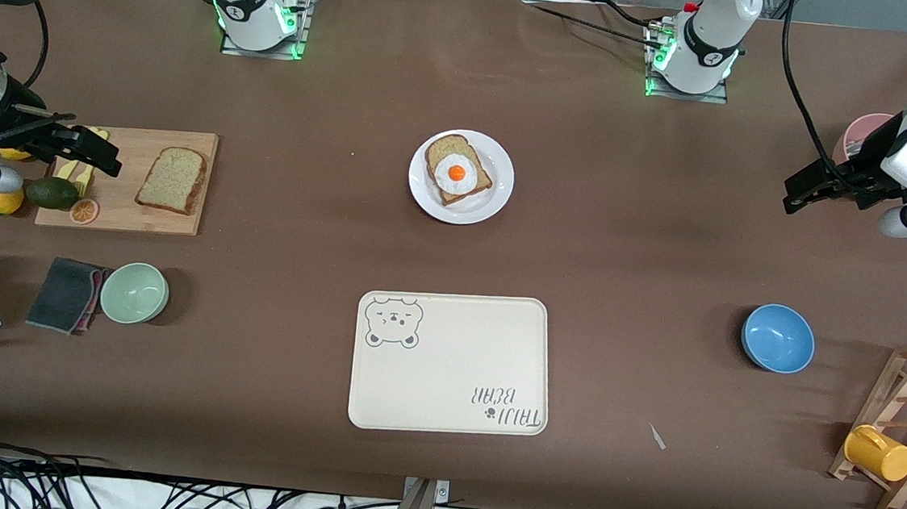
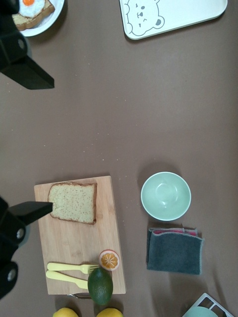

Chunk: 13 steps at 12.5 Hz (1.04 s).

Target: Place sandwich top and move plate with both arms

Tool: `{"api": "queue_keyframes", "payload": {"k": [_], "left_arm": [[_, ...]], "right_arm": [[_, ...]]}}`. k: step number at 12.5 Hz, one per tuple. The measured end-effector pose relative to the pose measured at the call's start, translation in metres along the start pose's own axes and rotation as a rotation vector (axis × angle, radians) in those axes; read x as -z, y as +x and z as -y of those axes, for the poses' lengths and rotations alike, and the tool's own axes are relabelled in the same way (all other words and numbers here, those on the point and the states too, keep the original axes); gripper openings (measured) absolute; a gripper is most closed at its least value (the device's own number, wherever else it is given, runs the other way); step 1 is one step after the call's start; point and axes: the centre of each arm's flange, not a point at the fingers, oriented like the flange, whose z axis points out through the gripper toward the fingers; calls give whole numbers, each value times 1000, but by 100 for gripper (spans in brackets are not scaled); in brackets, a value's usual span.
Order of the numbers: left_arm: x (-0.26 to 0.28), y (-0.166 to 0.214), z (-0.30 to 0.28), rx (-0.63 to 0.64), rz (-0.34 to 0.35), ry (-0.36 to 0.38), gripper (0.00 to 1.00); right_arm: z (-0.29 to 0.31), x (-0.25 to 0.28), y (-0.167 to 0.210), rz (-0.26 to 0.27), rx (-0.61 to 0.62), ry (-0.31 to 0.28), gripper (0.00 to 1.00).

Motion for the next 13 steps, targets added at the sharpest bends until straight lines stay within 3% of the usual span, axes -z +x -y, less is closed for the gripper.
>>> {"api": "queue_keyframes", "payload": {"k": [13], "left_arm": [[0,0,0,0,-1,0,100]], "right_arm": [[5,-3,1,2,9,1,100]]}}
